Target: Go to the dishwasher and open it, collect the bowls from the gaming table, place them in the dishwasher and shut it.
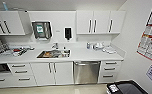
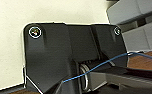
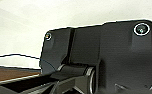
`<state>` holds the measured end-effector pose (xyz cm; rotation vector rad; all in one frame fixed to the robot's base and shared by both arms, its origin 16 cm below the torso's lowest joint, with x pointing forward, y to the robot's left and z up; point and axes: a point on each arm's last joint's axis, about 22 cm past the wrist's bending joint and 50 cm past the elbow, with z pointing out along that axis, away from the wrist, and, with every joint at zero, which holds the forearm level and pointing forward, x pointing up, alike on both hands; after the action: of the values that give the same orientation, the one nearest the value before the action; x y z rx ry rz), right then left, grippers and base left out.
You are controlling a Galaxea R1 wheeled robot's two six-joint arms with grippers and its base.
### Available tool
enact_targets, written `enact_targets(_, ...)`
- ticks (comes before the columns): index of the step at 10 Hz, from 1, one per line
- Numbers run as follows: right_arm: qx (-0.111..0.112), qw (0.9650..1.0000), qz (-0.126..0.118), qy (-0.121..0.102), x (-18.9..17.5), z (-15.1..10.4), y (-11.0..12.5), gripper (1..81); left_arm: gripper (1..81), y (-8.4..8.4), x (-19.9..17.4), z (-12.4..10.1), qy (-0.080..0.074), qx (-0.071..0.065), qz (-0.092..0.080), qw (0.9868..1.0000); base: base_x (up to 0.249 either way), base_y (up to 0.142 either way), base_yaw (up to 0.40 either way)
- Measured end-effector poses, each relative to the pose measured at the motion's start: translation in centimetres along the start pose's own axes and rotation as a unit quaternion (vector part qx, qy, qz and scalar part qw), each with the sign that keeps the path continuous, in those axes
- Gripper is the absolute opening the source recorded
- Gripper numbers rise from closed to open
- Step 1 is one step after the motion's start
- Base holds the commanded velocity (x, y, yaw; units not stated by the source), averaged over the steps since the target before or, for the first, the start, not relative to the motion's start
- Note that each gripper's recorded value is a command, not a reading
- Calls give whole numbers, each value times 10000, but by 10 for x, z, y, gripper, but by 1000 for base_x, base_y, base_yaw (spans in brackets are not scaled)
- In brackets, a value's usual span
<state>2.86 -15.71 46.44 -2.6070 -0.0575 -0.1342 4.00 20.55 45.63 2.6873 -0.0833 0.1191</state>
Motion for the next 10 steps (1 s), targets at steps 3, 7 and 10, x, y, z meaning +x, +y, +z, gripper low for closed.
enact_targets(3,1,10000,0,1,0,0,0,811,811,0,0,0,2,0,1,10000,112,0,0)
enact_targets(7,1,10000,0,-1,0,0,0,811,811,0,0,0,0,0,0,10000,110,0,0)
enact_targets(10,-19,10000,-1,-7,-1,-1,3,811,811,2,0,1,2,-12,0,10000,103,64,0)
